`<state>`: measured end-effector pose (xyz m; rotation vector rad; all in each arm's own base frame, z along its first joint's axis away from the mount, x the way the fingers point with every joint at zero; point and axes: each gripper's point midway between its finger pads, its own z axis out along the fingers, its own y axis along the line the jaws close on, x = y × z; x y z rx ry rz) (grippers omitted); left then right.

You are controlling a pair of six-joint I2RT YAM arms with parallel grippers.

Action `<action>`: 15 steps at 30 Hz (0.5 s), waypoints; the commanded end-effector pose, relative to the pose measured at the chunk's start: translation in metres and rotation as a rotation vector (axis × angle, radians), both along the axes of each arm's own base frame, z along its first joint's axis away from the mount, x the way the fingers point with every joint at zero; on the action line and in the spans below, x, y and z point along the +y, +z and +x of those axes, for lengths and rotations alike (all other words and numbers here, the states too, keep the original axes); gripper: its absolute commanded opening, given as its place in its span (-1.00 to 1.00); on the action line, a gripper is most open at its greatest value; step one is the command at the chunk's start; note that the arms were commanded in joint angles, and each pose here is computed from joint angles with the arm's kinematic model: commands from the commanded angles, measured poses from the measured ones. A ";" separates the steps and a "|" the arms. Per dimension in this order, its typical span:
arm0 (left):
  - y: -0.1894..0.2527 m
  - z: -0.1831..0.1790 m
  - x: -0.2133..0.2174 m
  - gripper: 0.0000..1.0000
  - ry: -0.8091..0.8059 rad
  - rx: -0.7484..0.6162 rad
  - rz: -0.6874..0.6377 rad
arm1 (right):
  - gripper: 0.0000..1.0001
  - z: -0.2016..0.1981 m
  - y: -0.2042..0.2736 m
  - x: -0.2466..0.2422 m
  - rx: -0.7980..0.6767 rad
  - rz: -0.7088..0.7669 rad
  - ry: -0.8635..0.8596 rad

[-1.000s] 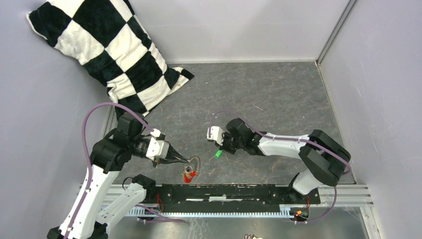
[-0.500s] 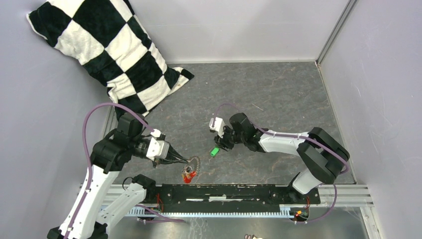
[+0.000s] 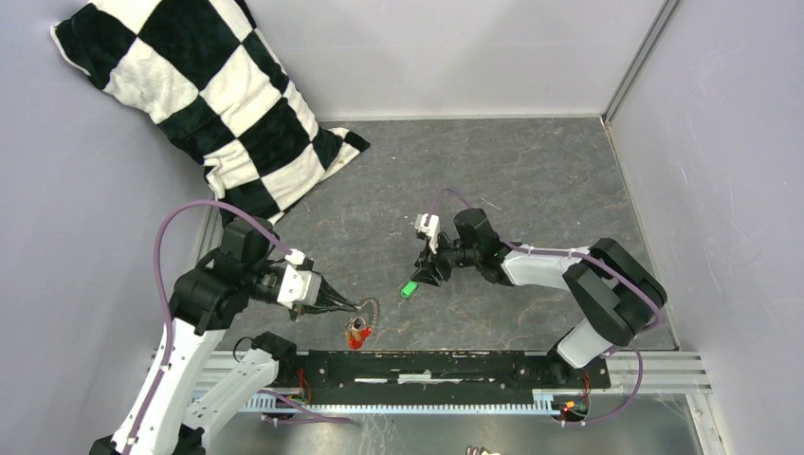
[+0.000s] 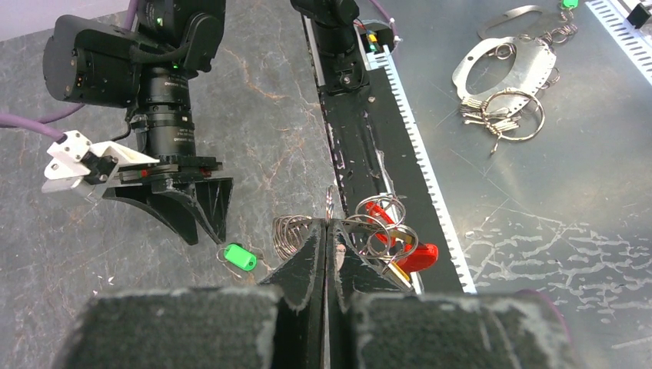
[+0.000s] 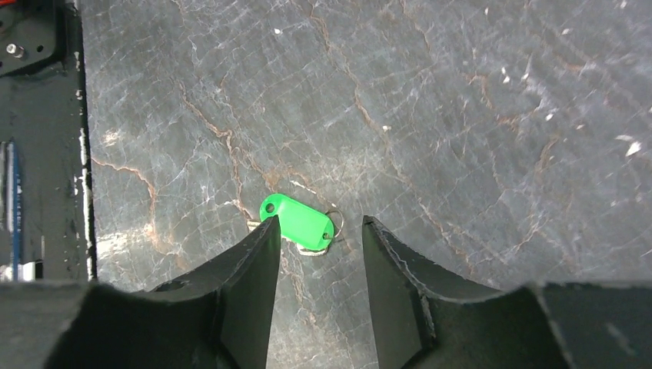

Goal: Put the keys on the keyring

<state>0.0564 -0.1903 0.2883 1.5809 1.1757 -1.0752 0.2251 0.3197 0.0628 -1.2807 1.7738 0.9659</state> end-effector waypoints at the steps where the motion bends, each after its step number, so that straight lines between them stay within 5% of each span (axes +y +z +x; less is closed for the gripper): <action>1: 0.003 -0.002 0.000 -0.95 -0.016 -0.029 -0.013 | 0.04 -0.005 0.003 0.008 0.124 0.063 0.035; 5: 0.002 -0.001 0.000 -0.96 -0.017 -0.034 -0.013 | 0.18 -0.005 -0.012 0.008 0.222 -0.006 0.014; 15: 0.004 0.000 -0.001 -0.96 -0.017 -0.048 -0.014 | 0.13 0.008 -0.024 0.005 0.298 -0.068 -0.107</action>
